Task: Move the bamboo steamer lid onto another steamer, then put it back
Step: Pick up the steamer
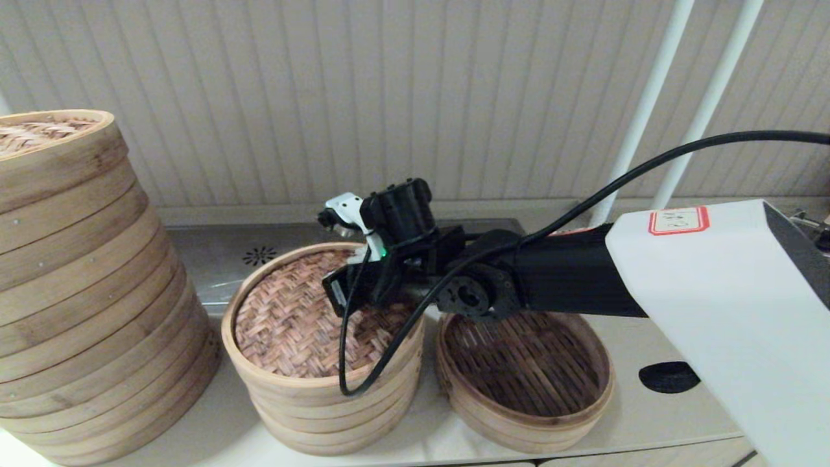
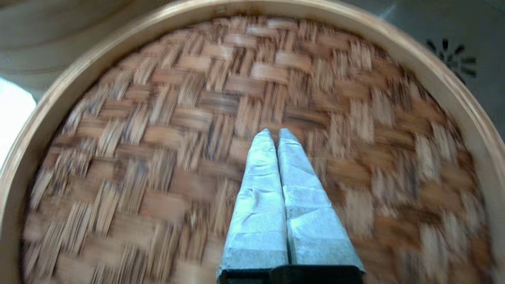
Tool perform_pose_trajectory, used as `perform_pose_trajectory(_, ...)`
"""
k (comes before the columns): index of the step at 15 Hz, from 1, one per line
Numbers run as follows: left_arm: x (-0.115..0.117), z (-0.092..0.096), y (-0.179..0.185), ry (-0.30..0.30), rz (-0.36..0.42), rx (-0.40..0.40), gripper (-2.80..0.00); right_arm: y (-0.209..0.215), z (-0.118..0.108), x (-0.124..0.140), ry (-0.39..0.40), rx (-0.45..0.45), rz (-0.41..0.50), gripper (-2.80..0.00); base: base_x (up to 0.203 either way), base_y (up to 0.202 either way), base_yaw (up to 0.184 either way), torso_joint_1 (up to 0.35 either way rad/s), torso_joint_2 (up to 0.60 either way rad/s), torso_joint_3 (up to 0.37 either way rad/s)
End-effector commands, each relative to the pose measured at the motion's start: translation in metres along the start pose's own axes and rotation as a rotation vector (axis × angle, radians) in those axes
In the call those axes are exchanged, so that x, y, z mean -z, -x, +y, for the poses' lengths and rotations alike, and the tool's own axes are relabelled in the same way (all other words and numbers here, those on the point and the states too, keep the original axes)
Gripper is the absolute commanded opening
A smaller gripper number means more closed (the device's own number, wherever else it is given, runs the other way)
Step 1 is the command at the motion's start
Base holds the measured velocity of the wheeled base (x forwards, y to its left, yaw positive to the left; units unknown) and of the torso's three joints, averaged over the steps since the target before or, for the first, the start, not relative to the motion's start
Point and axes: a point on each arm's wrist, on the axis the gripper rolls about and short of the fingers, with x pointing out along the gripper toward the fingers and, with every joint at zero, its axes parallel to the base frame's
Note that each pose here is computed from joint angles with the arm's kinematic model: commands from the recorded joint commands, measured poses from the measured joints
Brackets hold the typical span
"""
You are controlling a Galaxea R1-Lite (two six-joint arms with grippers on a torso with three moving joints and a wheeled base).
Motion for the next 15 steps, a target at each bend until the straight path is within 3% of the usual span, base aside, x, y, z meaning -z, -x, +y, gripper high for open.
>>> perform_pose_trajectory(1,0.0,0.0,0.0,-0.001,0.002,-0.001,-2.8,0.007,0.001,-0.009,0.003,-0.001,-0.031,-2.8,0.0,0.0,0.0,0.0,0.0,0.0)
perform_pose_trajectory(5,0.0,0.0,0.0,-0.001,0.001,-0.001,-2.8,0.012,0.002,-0.02,0.006,0.008,-0.066,-2.8,0.0,0.0,0.0,0.0,0.0,0.0)
perform_pose_trajectory(10,0.0,0.0,0.0,-0.001,0.002,-0.001,-2.8,0.011,0.002,-0.007,0.0,0.011,-0.017,-2.8,0.0,0.0,0.0,0.0,0.0,0.0)
perform_pose_trajectory(11,0.0,0.0,0.0,-0.001,0.002,-0.001,-2.8,0.011,0.002,-0.004,-0.001,0.013,-0.007,0.0,0.0,0.0,0.0,0.0,0.0,0.0)
perform_pose_trajectory(15,0.0,0.0,0.0,0.001,0.002,-0.001,-2.8,0.011,0.002,-0.003,-0.003,0.011,-0.001,0.0,0.0,0.0,0.0,0.0,0.0,0.0)
